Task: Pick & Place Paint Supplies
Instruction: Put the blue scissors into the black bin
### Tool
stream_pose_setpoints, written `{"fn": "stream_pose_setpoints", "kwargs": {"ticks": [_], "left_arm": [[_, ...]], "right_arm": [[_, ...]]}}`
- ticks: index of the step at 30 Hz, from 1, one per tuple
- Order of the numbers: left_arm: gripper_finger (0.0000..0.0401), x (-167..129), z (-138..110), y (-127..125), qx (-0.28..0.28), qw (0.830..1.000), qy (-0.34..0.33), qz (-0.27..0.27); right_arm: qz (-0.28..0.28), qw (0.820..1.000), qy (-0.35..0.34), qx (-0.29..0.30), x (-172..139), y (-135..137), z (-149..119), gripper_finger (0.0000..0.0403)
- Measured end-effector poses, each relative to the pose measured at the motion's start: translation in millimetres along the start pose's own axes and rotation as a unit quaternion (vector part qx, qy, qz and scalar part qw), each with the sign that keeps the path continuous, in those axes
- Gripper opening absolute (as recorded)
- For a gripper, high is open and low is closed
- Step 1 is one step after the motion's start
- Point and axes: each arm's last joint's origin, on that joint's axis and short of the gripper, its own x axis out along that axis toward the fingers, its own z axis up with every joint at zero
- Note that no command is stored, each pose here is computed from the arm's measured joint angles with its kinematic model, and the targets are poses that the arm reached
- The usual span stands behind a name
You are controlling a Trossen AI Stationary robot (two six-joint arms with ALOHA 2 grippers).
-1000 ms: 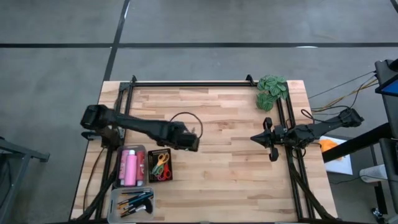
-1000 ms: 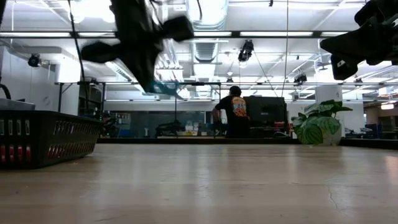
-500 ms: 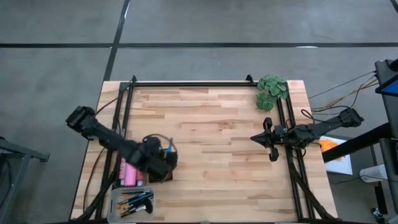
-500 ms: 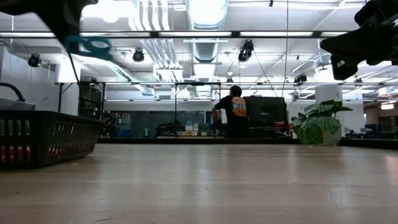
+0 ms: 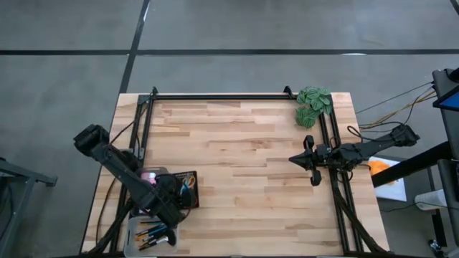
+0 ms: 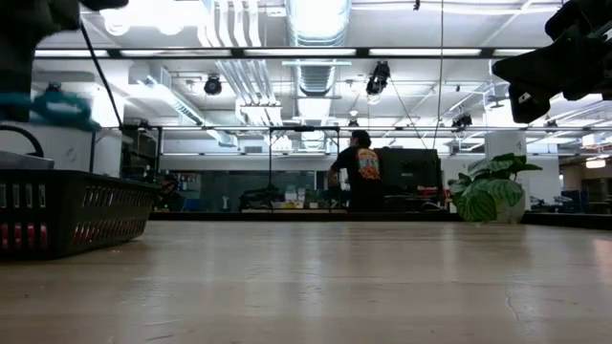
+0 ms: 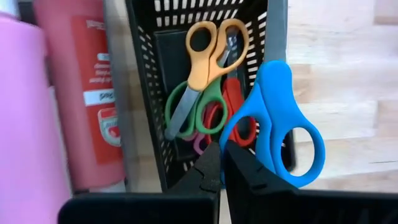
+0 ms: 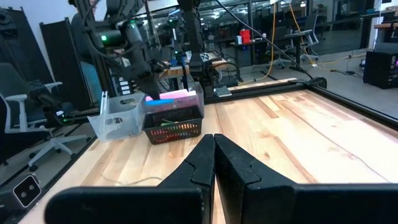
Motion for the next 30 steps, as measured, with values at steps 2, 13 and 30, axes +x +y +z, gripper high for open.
{"fn": "stream_pose_setpoints", "kwargs": {"ticks": [2, 13, 30], "left_arm": [[0.0005, 10, -1, 3, 0.013, 1.0, 0.002, -0.001], [0.0005, 58, 0, 23, 0.021, 1.0, 0.004, -0.001], [0.0078, 64, -2, 23, 0.033, 0.999, 0.023, -0.019]], "right_arm": [[0.0, 1.0, 0.0, 0.0, 0, 0, 0, 0.0009], [0.0, 1.0, 0.0, 0.0, 0, 0, 0, 0.0009], [0.0, 1.0, 0.0, 0.0, 0, 0, 0, 0.0009]]}}
